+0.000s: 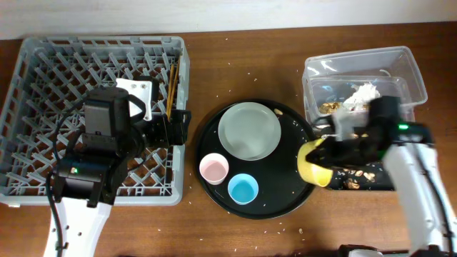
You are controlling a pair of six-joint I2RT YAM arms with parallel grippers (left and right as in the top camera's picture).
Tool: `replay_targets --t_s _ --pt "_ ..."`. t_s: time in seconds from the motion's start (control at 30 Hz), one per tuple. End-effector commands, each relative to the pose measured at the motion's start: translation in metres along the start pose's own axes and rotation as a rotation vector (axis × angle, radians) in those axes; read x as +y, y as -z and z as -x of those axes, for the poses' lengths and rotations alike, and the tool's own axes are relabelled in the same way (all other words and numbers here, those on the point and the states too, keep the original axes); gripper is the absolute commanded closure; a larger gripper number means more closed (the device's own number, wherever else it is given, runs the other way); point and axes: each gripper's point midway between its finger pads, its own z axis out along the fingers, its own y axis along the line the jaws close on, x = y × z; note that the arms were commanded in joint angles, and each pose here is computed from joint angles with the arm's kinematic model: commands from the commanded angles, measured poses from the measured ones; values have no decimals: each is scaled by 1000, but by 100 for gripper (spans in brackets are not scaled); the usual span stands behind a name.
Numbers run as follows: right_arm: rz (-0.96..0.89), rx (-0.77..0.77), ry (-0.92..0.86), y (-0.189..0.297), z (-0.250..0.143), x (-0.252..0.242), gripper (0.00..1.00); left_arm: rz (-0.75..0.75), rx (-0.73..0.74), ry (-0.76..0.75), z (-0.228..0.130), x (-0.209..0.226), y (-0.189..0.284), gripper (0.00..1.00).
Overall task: Sort waste into correct bins and load items into the dishwasher rack
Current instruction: 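Set the empty yellow bowl back on the round tray, then grasp the blue cup with right gripper and lift toward left gripper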
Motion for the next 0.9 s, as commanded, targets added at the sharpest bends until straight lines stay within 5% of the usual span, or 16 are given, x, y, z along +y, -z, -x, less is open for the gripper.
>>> replay_targets --t_s 0.0,0.13,0.17,0.2,0.33,0.47,0.57,0.7,0.87 --pt "-272 70 64 -43 -2 -5 96 -13 -9 -13 4 -3 4 1" --pt "-346 89 107 -71 -2 4 91 -9 26 -5 -4 -2 4 1" --pt "-314 106 119 -72 -6 14 66 -8 31 -3 -6 -2 4 1" --pt "-247 130 168 -69 -11 29 52 -8 30 -4 -5 -2 4 1" --pt "-8 144 320 -55 -22 83 39 -10 17 -7 -2 -2 4 1" --pt "-196 253 387 -79 -51 69 37 -11 16 -7 -2 -3 4 1" --pt "-317 276 416 -101 -51 55 42 -11 16 -7 -2 -3 4 1" --pt "-352 359 384 -131 -56 40 96 -22 22 -6 -3 -4 4 1" --pt "-304 195 452 -83 -21 90 96 -43 15 11 -1 -8 4 1"
